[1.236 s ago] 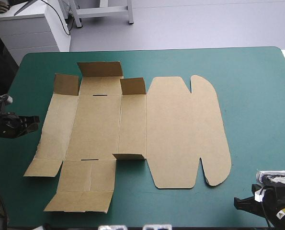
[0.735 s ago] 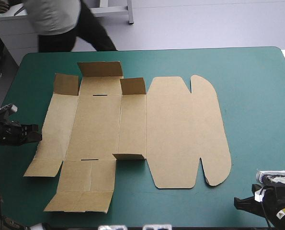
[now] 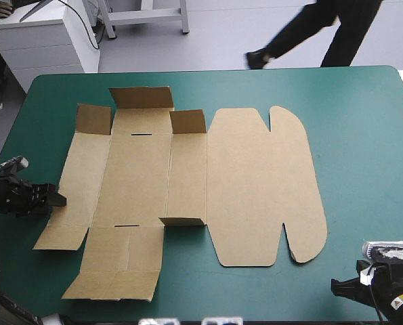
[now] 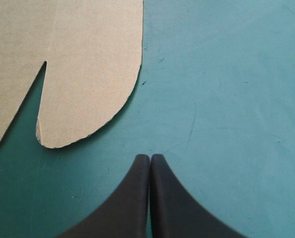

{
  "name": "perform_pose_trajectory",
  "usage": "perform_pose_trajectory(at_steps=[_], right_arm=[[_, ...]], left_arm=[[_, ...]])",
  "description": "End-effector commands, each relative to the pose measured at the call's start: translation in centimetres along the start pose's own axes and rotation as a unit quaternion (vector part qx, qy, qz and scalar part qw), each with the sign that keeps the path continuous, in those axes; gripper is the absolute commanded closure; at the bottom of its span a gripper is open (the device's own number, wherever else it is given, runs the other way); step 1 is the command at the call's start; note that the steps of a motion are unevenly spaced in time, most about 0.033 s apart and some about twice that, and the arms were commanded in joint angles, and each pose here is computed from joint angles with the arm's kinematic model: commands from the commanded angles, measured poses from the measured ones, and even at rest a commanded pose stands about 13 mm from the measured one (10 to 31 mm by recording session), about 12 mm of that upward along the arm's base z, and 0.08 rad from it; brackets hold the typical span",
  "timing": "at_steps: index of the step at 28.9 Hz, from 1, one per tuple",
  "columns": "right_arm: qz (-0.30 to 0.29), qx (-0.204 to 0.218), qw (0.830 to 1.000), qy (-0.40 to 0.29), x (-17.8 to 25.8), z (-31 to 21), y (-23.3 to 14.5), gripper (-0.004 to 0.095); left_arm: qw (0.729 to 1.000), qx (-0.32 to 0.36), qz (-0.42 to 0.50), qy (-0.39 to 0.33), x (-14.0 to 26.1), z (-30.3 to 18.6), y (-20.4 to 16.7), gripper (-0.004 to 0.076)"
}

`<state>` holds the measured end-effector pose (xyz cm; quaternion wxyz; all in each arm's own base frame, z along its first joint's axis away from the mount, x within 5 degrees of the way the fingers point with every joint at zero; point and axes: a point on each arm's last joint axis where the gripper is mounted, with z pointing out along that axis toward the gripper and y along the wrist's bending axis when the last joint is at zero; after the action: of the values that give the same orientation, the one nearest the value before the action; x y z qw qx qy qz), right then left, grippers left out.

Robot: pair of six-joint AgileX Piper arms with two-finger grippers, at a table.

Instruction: Fold the box

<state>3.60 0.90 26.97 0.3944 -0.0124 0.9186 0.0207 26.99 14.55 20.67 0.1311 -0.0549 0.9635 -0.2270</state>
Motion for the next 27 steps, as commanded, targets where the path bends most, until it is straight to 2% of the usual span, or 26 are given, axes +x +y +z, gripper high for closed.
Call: perform_pose_trajectory(at_steps=[1, 9, 16, 21, 24, 27], right_arm=[[-0.003, 0.003, 0.999, -0.034, -1.0, -0.4, 0.0, 0.0922], [0.007, 0.002, 0.999, -0.035, -1.0, -0.4, 0.0, 0.0922], [0.007, 0.002, 0.999, -0.035, -1.0, -0.4, 0.0, 0.0922], [0.007, 0.001, 0.999, -0.035, -1.0, -0.4, 0.0, 0.0922], [0.007, 0.001, 0.999, -0.035, -1.0, -0.4, 0.0, 0.0922], [0.008, 0.001, 0.999, -0.035, -1.0, -0.4, 0.0, 0.0922]], left_arm=[[0.997, 0.074, -0.007, -0.016, -0.9, 0.1, -0.8, 0.0268], [0.99, 0.139, -0.02, 0.017, -1.2, 2.3, -1.3, 0.0268], [0.986, 0.151, 0.036, 0.056, -1.9, 4.5, -4.1, 0.0268], [0.987, 0.127, 0.062, 0.072, -2.7, 4.4, -4.9, 0.0269], [0.989, 0.108, 0.062, 0.081, -2.9, 4.2, -4.8, 0.033], [0.988, 0.096, 0.076, 0.09, -3.0, 4.2, -4.9, 0.0484]])
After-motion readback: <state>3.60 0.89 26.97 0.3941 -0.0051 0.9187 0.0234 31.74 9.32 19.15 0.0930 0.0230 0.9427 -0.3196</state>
